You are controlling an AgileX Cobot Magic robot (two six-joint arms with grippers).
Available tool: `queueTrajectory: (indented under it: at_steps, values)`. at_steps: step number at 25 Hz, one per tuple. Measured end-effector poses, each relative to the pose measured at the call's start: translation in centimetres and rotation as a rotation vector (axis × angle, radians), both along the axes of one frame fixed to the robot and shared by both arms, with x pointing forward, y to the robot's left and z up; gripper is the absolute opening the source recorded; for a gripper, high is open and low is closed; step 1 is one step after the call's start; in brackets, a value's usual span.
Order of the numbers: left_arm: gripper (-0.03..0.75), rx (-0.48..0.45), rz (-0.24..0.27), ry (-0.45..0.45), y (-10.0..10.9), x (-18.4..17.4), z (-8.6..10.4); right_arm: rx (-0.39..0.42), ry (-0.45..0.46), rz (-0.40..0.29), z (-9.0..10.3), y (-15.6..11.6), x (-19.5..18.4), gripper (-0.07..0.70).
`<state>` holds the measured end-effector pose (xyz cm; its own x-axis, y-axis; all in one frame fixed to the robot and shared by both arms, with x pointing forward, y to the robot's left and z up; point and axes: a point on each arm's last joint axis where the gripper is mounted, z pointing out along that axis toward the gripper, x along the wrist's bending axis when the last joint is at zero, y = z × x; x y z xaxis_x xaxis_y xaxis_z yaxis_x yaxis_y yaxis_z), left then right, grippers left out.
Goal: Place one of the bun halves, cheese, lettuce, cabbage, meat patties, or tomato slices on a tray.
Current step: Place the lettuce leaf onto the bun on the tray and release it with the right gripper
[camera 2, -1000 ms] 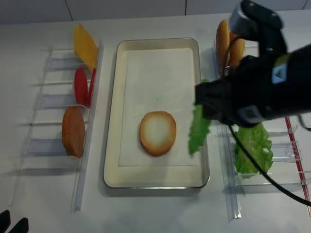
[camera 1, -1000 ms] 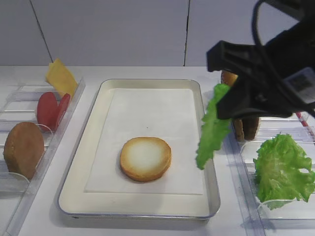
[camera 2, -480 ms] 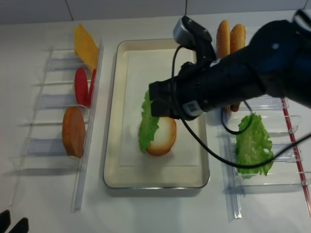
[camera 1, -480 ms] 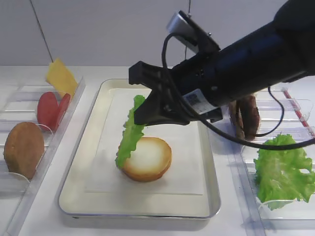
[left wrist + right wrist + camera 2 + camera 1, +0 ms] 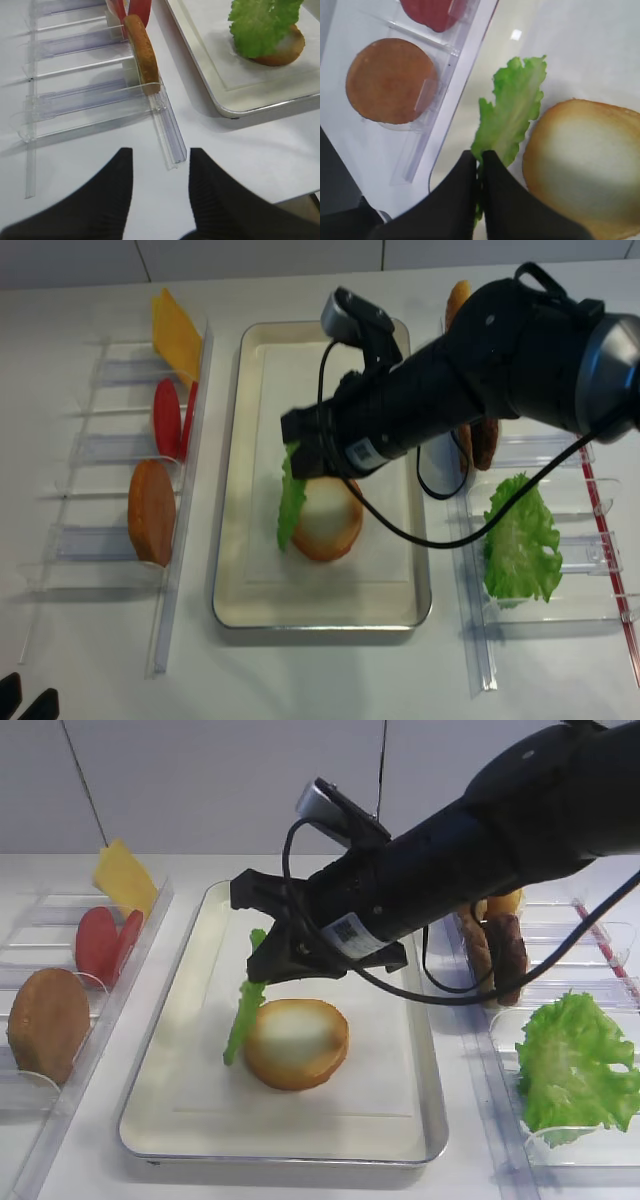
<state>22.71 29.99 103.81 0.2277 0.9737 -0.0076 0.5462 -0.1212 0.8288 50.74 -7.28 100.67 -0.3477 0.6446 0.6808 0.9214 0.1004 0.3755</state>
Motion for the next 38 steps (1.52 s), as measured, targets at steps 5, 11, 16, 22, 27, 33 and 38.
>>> queueTrajectory:
  at_steps: [5, 11, 16, 22, 27, 33, 38]
  values:
    - [0.251, 0.0, 0.0, 0.0, 0.0, 0.0, 0.0, -0.116, 0.013, 0.019, -0.9, -0.6, -0.1, 0.048]
    - [0.251, 0.0, 0.0, 0.0, 0.0, 0.0, 0.0, -0.192, 0.003, 0.014, -1.4, -1.1, 0.0, 0.048]
    - [0.251, 0.0, 0.0, 0.0, 0.0, 0.0, 0.0, -0.259, 0.004, -0.001, -1.9, -1.6, 0.1, 0.048]
    - [0.251, 0.0, 0.0, 0.0, 0.0, 0.0, 0.0, -0.305, -0.001, -0.012, -2.1, -1.9, 0.2, 0.048]
    - [0.251, 0.0, 0.0, 0.0, 0.0, 0.0, 0.0, -0.314, -0.003, -0.015, -2.2, -2.0, 0.2, 0.048]
    - [0.251, 0.0, 0.0, 0.0, 0.0, 0.0, 0.0, -0.312, -0.002, -0.015, -2.2, -2.0, 0.2, 0.152]
    - [0.251, 0.0, 0.0, 0.0, 0.0, 0.0, 0.0, -0.321, -0.011, -0.009, -2.1, -2.0, 0.3, 0.385]
